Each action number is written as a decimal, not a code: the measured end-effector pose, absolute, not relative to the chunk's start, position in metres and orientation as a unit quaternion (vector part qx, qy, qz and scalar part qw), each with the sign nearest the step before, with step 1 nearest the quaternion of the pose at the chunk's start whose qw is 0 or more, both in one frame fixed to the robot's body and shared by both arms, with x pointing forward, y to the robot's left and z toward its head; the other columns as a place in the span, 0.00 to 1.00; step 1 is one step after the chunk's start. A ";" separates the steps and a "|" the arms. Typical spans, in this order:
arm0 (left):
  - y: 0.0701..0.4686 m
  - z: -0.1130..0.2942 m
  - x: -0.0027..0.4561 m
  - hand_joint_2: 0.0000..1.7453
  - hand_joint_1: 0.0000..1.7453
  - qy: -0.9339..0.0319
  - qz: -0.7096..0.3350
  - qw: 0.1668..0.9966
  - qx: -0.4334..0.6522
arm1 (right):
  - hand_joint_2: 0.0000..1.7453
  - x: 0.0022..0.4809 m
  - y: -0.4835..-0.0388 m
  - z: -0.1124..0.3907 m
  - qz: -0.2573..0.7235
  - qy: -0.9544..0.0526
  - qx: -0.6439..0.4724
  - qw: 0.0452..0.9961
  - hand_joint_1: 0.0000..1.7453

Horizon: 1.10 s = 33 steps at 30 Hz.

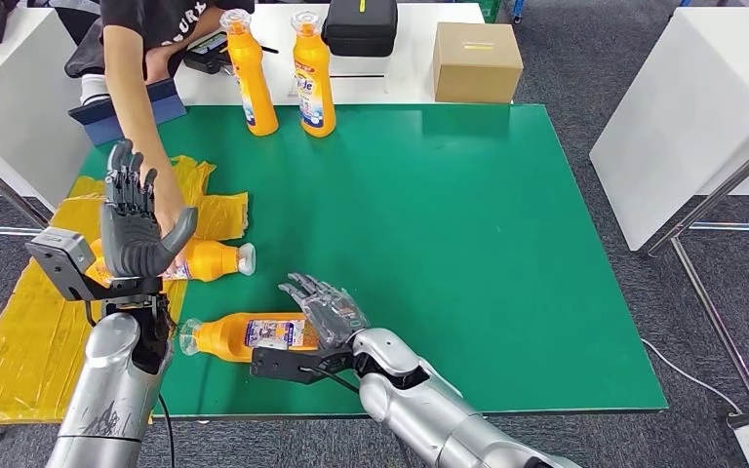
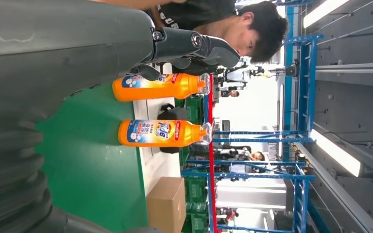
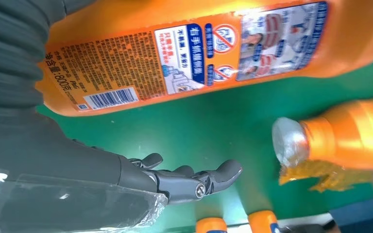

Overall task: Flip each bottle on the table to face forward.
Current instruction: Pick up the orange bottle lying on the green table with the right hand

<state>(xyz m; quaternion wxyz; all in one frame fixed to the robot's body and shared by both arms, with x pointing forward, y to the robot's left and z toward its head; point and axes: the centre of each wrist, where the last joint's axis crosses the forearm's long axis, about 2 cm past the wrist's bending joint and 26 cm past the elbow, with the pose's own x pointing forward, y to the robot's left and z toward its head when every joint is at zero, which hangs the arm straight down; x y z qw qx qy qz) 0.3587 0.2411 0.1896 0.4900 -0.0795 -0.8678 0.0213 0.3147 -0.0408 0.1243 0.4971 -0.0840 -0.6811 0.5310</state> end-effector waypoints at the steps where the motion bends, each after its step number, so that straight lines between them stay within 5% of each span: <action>1: 0.241 0.190 0.359 1.00 0.00 -0.867 0.021 0.490 -0.082 | 1.00 0.315 -0.041 0.124 0.533 -0.679 -0.087 0.497 0.00; 33: 0.228 0.197 0.384 1.00 0.00 -0.861 0.031 0.494 -0.119 | 1.00 0.319 -0.028 0.107 0.675 -0.563 -0.148 0.454 0.00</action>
